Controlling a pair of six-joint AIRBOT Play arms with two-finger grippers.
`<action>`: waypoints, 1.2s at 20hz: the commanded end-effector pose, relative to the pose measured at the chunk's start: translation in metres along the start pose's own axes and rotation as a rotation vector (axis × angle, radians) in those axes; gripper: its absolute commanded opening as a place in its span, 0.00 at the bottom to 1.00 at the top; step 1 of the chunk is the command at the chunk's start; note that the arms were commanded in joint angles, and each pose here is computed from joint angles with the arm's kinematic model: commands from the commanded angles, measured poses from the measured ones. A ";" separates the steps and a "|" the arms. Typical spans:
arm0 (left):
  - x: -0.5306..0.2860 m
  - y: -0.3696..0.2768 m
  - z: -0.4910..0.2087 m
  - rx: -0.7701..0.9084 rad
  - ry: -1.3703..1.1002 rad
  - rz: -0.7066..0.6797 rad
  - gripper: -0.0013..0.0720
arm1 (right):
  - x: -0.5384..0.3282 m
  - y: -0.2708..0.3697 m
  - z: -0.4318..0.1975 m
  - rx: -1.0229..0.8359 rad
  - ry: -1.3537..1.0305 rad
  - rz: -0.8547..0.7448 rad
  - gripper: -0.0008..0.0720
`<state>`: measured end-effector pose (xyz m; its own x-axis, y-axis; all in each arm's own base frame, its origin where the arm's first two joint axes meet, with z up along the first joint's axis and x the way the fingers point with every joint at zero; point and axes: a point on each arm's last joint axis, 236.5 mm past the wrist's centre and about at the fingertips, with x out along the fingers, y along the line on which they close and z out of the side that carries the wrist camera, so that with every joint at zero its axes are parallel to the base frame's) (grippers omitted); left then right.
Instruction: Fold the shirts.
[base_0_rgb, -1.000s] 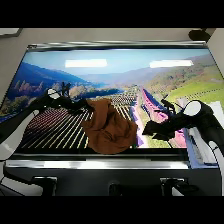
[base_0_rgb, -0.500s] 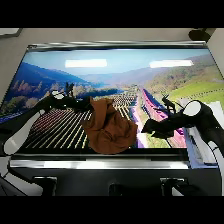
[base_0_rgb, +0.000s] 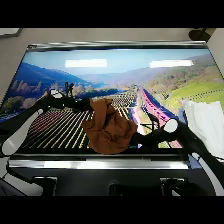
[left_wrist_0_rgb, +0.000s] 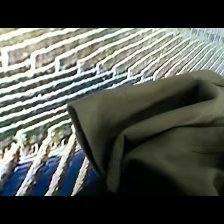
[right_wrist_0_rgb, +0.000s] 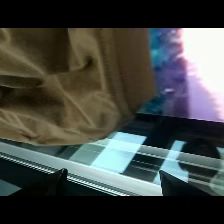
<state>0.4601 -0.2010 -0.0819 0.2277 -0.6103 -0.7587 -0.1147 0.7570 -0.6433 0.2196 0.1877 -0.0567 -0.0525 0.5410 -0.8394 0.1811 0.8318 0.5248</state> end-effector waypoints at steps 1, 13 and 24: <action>-0.010 -0.005 0.003 0.033 -0.014 -0.002 0.06 | 0.028 0.020 0.005 0.044 -0.075 0.064 0.93; -0.118 -0.013 0.038 0.372 -0.227 0.202 0.06 | -0.103 0.026 0.116 -0.158 -0.564 -0.073 0.06; -0.508 -0.148 -0.014 0.462 -1.264 0.127 0.06 | -0.534 0.118 0.013 -0.369 -1.717 -0.040 0.06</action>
<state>0.4064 -0.0170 0.3183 0.9523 -0.1552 -0.2629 0.0682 0.9475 -0.3124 0.3258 0.0070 0.3917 0.9966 0.0418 -0.0709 -0.0165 0.9455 0.3251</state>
